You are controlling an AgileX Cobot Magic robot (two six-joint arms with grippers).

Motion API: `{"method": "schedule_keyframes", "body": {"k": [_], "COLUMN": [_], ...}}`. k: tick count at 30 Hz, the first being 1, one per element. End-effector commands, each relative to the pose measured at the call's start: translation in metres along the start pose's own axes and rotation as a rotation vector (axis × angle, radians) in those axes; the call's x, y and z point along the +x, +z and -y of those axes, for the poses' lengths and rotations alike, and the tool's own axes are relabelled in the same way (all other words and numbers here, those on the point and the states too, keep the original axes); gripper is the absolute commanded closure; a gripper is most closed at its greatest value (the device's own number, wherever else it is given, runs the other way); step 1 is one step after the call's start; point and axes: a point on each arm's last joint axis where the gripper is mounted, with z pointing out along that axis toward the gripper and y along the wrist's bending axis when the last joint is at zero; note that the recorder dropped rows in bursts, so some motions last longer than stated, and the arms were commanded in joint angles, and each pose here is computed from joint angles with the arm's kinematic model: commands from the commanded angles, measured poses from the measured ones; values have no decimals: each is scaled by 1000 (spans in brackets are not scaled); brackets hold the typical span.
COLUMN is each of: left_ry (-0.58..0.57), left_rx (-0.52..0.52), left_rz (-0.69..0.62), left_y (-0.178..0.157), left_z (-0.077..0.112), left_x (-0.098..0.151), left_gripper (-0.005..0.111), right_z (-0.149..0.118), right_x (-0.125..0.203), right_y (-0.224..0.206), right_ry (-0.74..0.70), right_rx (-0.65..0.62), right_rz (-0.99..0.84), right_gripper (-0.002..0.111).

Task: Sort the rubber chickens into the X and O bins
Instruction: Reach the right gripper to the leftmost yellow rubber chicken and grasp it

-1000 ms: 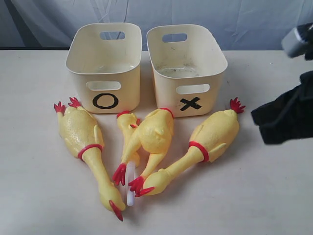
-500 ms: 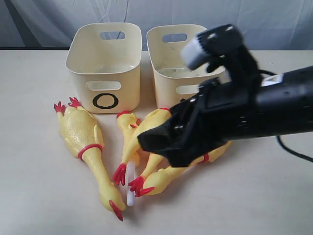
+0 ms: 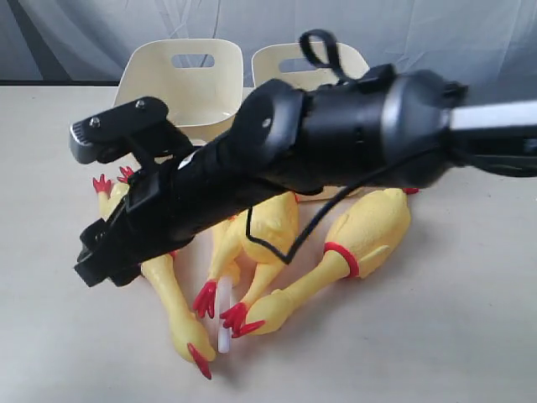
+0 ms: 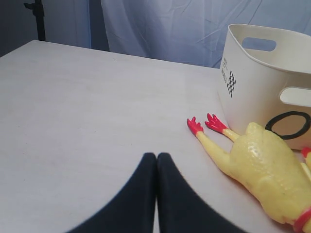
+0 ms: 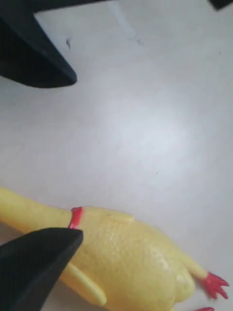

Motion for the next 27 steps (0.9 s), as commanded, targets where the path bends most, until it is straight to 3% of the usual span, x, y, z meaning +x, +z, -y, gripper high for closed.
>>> {"method": "schedule_keyframes", "body": {"k": [1, 11, 13, 14, 15, 16, 23, 27], "left_ry": [1, 1, 1, 1, 1, 1, 1, 1], "left_rx": [3, 3, 3, 3, 3, 3, 3, 3], "left_rz": [12, 12, 12, 12, 12, 12, 12, 12], "left_y": [-1, -1, -1, -1, -1, -1, -1, -1], "left_z": [0, 0, 0, 0, 0, 0, 0, 0], "left_x": [-3, -3, -3, -3, -3, -3, -3, -3], "left_gripper": [107, 107, 107, 107, 107, 107, 107, 107], "right_z": [16, 32, 33, 33, 33, 33, 2, -21], "right_x": [17, 56, 60, 61, 61, 60, 11, -34], "right_y": [31, 62, 65, 65, 66, 66, 58, 43], "right_ry": [12, 37, 23, 21, 14, 13, -6, -117], "right_rx": [60, 109, 106, 106, 105, 100, -48, -101], "right_rz": [-125, -345, -366, -370, -372, -368, -317, -194], "right_gripper": [34, 37, 52, 66, 83, 107, 109, 109]}}
